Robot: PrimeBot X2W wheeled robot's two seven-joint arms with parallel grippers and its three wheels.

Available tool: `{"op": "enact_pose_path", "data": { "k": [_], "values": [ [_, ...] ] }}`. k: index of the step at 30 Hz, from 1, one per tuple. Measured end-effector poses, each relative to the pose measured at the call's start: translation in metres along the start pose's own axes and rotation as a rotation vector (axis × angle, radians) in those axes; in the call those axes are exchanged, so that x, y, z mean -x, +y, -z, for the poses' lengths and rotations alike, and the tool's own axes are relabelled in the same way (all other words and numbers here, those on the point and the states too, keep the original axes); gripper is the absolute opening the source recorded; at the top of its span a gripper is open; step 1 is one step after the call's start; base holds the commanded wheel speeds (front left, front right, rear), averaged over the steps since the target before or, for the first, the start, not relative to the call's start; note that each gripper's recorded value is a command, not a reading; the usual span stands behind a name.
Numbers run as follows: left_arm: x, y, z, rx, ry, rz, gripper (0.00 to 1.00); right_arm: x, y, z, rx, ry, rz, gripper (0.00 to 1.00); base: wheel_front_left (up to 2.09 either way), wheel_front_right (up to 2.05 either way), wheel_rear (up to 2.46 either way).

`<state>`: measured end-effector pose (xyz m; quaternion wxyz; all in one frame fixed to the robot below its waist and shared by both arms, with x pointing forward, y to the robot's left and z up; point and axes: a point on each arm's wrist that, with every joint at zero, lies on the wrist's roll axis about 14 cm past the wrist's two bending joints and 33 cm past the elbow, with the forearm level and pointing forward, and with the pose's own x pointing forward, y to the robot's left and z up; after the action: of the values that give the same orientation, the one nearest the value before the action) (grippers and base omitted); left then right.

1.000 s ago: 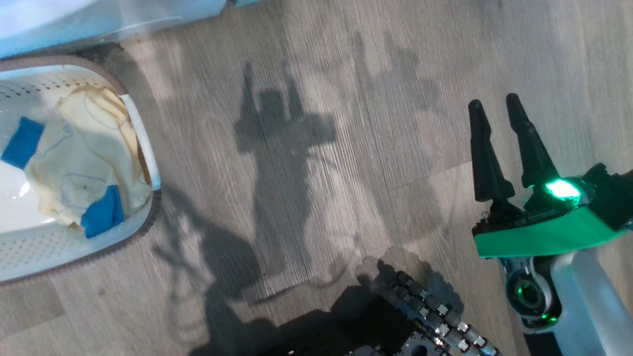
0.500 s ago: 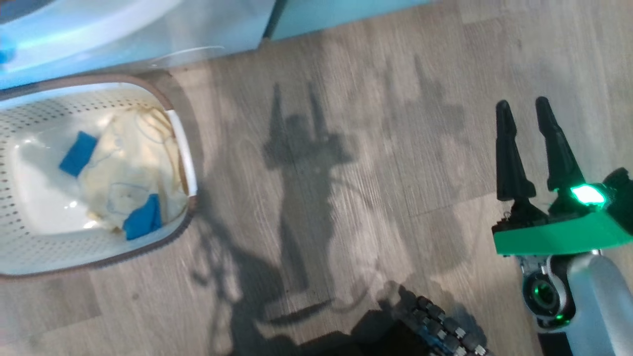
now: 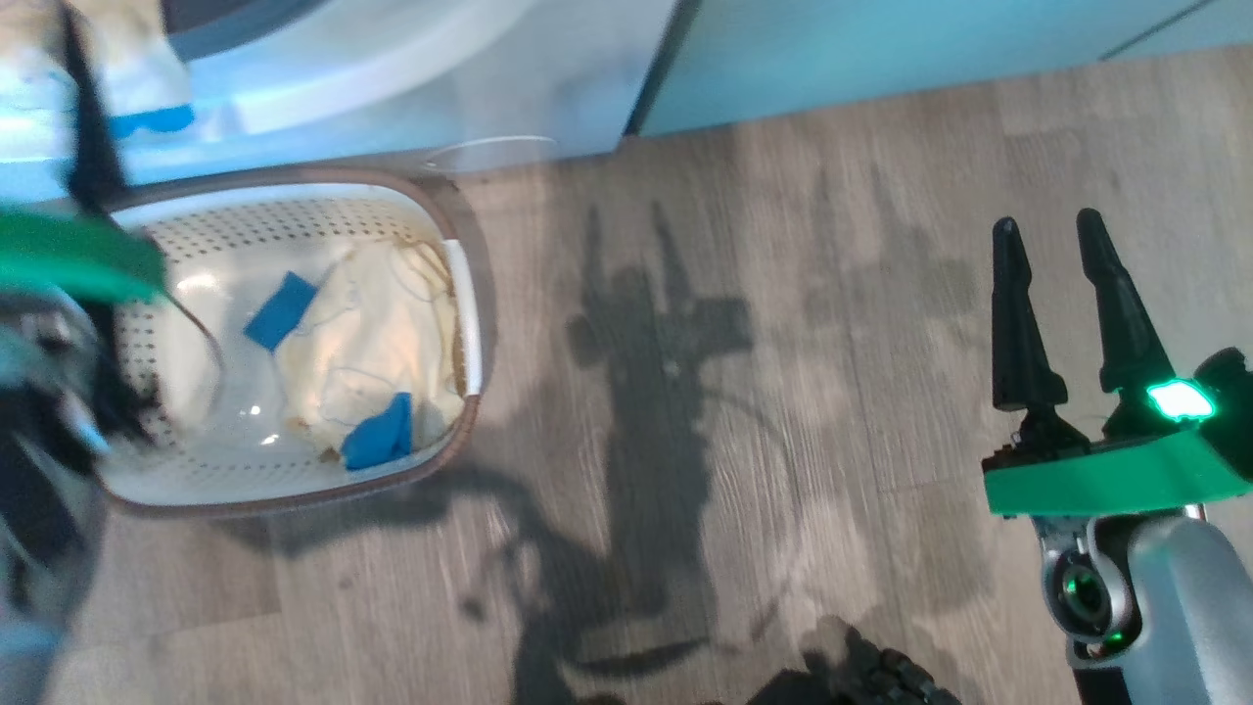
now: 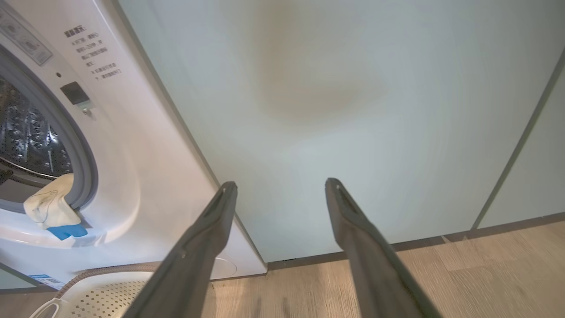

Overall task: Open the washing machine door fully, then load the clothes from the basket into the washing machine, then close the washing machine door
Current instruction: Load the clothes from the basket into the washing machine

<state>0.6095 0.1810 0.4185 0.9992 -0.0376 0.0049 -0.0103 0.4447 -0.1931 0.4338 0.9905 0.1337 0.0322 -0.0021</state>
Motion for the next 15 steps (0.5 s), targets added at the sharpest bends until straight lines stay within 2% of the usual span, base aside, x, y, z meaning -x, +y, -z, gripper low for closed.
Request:
{"op": "enact_pose_path", "data": {
  "k": [5,10,15],
  "values": [
    [0.064,-0.014,0.000,0.026,0.028,-0.014,1.00,0.002,0.010,0.001,0.008,0.004,-0.029,1.00,0.00,0.00,0.00],
    [0.097,-0.027,-0.013,0.069,0.023,-0.025,1.00,0.010,0.021,0.007,0.005,0.025,-0.054,1.00,0.00,0.00,0.00],
    [0.127,-0.022,-0.022,0.070,0.031,-0.066,1.00,0.022,0.031,0.007,0.009,0.035,-0.077,1.00,0.00,0.00,0.00]
  ]
}}
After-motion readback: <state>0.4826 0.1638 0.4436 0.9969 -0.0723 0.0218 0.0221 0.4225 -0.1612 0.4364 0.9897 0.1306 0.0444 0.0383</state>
